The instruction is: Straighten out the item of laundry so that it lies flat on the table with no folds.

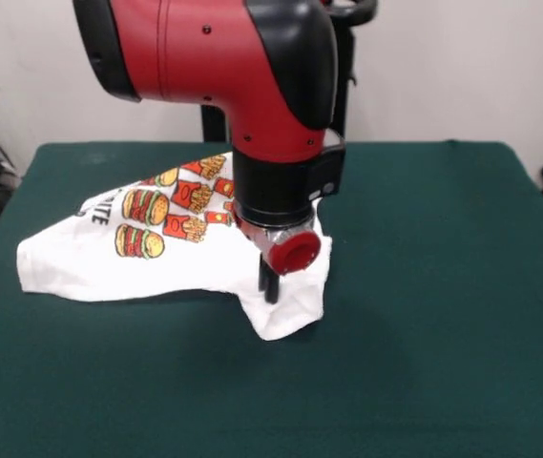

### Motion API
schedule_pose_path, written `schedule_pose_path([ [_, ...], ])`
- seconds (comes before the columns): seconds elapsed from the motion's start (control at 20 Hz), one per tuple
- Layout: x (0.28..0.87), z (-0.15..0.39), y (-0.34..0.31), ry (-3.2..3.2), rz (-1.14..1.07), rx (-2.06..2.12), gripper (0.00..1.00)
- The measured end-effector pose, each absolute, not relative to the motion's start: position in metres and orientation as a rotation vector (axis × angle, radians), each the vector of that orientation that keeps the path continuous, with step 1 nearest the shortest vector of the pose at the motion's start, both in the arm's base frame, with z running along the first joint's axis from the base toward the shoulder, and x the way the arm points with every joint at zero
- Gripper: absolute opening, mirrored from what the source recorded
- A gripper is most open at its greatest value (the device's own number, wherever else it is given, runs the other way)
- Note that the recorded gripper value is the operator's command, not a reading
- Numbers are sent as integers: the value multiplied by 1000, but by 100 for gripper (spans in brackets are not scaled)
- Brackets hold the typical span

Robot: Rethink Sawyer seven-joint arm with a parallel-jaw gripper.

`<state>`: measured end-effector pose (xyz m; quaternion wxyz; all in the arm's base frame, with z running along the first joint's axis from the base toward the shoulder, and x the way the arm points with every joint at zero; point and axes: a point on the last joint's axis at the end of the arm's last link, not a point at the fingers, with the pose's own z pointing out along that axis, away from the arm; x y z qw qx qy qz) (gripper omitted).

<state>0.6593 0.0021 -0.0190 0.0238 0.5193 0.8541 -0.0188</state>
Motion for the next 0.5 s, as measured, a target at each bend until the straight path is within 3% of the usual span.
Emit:
schedule_pose_path([
  [0.5, 699, -30, 46, 2619, 22, 1592, 0],
])
